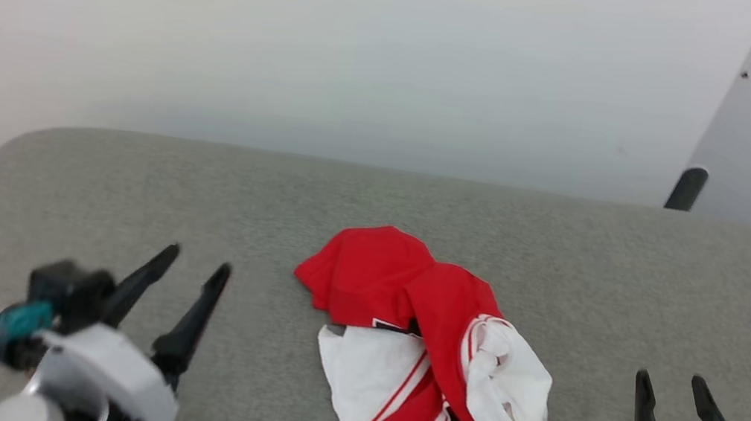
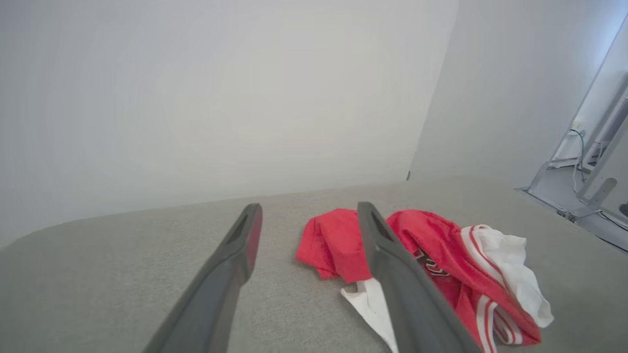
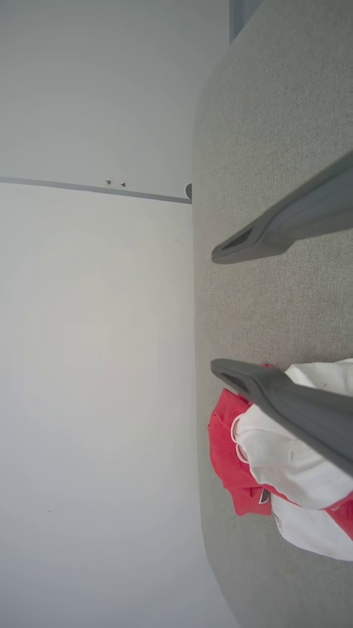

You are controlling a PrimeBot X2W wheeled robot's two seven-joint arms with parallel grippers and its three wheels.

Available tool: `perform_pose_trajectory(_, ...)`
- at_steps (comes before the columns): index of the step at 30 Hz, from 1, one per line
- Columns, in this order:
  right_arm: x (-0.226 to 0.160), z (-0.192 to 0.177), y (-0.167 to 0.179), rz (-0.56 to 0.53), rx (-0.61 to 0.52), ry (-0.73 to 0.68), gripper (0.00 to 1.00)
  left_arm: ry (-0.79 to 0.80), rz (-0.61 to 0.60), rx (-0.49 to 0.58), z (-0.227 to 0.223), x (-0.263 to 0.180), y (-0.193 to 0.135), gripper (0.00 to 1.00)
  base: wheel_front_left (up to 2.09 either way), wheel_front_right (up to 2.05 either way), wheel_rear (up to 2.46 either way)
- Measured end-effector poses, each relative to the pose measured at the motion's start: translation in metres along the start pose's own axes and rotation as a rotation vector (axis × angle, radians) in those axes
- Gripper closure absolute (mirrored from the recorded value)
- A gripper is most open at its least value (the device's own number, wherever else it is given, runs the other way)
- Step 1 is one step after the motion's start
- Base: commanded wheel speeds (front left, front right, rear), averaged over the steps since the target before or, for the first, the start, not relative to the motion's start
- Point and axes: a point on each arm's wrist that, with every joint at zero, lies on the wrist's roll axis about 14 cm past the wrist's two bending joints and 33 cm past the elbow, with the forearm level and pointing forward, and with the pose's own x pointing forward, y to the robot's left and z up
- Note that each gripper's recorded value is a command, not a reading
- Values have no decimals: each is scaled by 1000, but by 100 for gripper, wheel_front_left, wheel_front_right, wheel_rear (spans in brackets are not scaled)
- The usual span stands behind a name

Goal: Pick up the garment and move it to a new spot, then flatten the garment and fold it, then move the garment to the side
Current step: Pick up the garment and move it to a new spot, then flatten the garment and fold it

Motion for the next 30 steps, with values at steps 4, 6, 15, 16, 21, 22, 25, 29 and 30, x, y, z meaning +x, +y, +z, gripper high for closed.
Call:
perform_pose_trajectory(4, 0, -2, 4, 16, -7, 5, 0, -29, 97, -2, -9, -24, 19, 0, 0, 0, 0)
perform_pose_trajectory(6, 1, -1, 5, 21, -10, 1, 0, -44, 150, -4, -12, -36, 30, 0, 0, 0, 0)
perform_pose_trajectory(15, 0, -1, 6, 26, -29, -2, 0, -97, 340, 1, -20, -78, 66, 0, 0, 0, 0)
perform_pose_trajectory(16, -1, -1, 6, 27, -30, -2, 0, -100, 354, -1, -20, -82, 69, 0, 0, 0, 0)
perform_pose_trajectory(21, -2, -3, 5, 24, -36, 2, 0, -101, 397, 3, -23, -94, 79, 0, 0, 0, 0)
perform_pose_trajectory(22, -2, -3, 5, 24, -36, 2, 0, -102, 399, 3, -23, -95, 79, 0, 0, 0, 0)
perform_pose_trajectory(25, -2, -5, 6, 25, -34, 7, 0, -107, 402, 2, -22, -95, 79, 0, 0, 0, 0)
perform_pose_trajectory(29, -2, -6, 5, 23, -34, 14, 0, -92, 392, -2, -25, -92, 77, 0, 0, 0, 0)
perform_pose_trajectory(30, -2, -6, 5, 22, -33, 15, 0, -82, 384, -5, -27, -90, 75, 0, 0, 0, 0)
